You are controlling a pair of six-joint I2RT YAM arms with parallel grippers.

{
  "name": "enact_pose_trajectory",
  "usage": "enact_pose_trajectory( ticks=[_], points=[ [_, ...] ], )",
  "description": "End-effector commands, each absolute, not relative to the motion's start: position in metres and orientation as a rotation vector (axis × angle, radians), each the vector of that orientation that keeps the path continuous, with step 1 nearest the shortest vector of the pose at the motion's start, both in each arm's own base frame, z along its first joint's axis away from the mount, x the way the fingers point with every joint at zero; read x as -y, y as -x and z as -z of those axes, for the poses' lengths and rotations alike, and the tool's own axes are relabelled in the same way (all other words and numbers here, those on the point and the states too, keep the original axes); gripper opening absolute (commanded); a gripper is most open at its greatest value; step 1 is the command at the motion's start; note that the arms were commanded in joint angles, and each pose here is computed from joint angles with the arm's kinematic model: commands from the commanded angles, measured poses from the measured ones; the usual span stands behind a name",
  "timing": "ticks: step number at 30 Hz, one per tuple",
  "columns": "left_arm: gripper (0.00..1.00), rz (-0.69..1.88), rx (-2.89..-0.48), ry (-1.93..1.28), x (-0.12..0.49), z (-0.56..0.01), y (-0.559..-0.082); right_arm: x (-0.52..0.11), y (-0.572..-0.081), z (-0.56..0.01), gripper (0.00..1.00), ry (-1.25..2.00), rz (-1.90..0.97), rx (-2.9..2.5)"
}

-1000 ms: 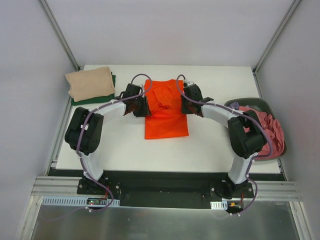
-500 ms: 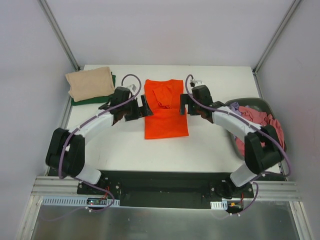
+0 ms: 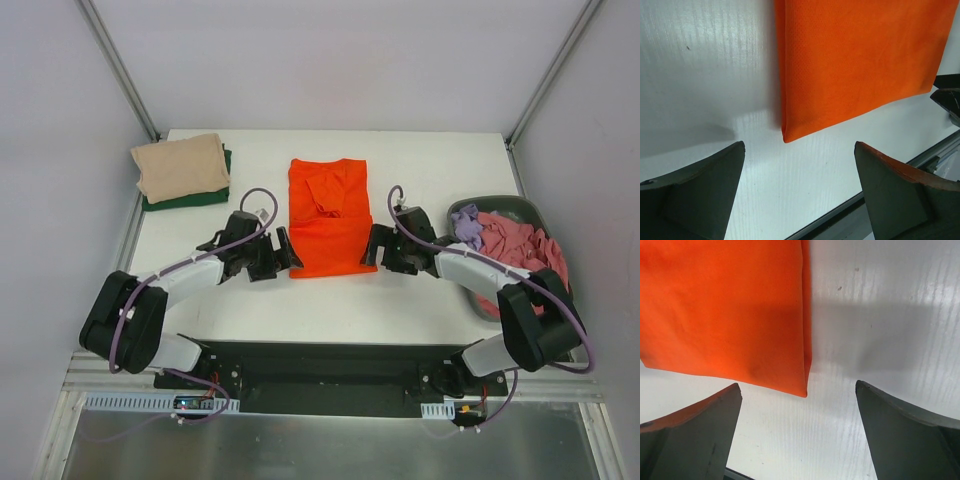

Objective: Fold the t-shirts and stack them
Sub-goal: Fold the folded rectangular tshirt in 1/3 of the way, then grab one side of the 2/3 rectangular tshirt with both arms

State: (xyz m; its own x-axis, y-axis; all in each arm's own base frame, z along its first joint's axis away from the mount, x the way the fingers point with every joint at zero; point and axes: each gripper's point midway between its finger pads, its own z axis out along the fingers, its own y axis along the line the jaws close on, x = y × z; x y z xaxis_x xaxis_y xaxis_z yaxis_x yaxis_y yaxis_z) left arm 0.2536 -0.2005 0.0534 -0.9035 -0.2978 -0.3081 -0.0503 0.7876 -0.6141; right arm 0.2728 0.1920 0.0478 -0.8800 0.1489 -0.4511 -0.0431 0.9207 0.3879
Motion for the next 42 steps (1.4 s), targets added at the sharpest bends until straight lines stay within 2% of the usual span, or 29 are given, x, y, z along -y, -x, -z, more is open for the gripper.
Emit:
enact_pose_trajectory(
  ticks=[1,3,6,10,13,17,19,20,27,35,37,42],
  points=[
    [0.86,0.928,-2.583,0.292,0.211,-0.048,-0.254,-0.204,-0.277,-0.048,0.97,-0.187,-0.635,-2.593],
    [0.75,0.919,-2.598,0.305,0.211,-0.043,-0.255,-0.202,-0.275,-0.041,0.96,-0.207,-0.621,-2.610],
    [0.66,0.920,-2.618,0.322,0.212,-0.035,-0.254,-0.199,-0.273,-0.036,0.96,-0.236,-0.610,-2.619],
    [0.47,0.915,-2.632,0.356,0.212,-0.027,-0.256,-0.194,-0.272,-0.031,0.96,-0.262,-0.586,-2.627],
    [0.43,0.941,-2.638,0.360,0.217,-0.025,-0.258,-0.191,-0.270,-0.027,0.95,-0.271,-0.579,-2.640],
    [0.21,1.013,-2.645,0.344,0.225,-0.024,-0.255,-0.188,-0.269,-0.024,0.94,-0.291,-0.581,-2.647],
    [0.03,1.004,-2.648,0.351,0.224,-0.022,-0.254,-0.189,-0.268,-0.024,0.94,-0.297,-0.591,-2.648],
    [0.00,0.999,-2.647,0.355,0.223,-0.021,-0.254,-0.190,-0.268,-0.025,0.92,-0.301,-0.597,-2.644],
    [0.00,0.984,-2.629,0.360,0.221,-0.022,-0.255,-0.198,-0.264,-0.021,0.72,-0.281,-0.675,-2.666],
    [0.00,0.972,-2.627,0.367,0.218,-0.021,-0.254,-0.201,-0.255,-0.007,0.43,-0.307,-0.722,-2.716],
    [0.00,0.967,-2.629,0.372,0.218,-0.020,-0.253,-0.197,-0.250,-0.001,0.33,-0.336,-0.711,-2.735],
    [0.00,1.002,-2.634,0.358,0.219,-0.020,-0.246,-0.199,-0.247,0.001,0.02,-0.338,-0.760,-2.726]
  ],
)
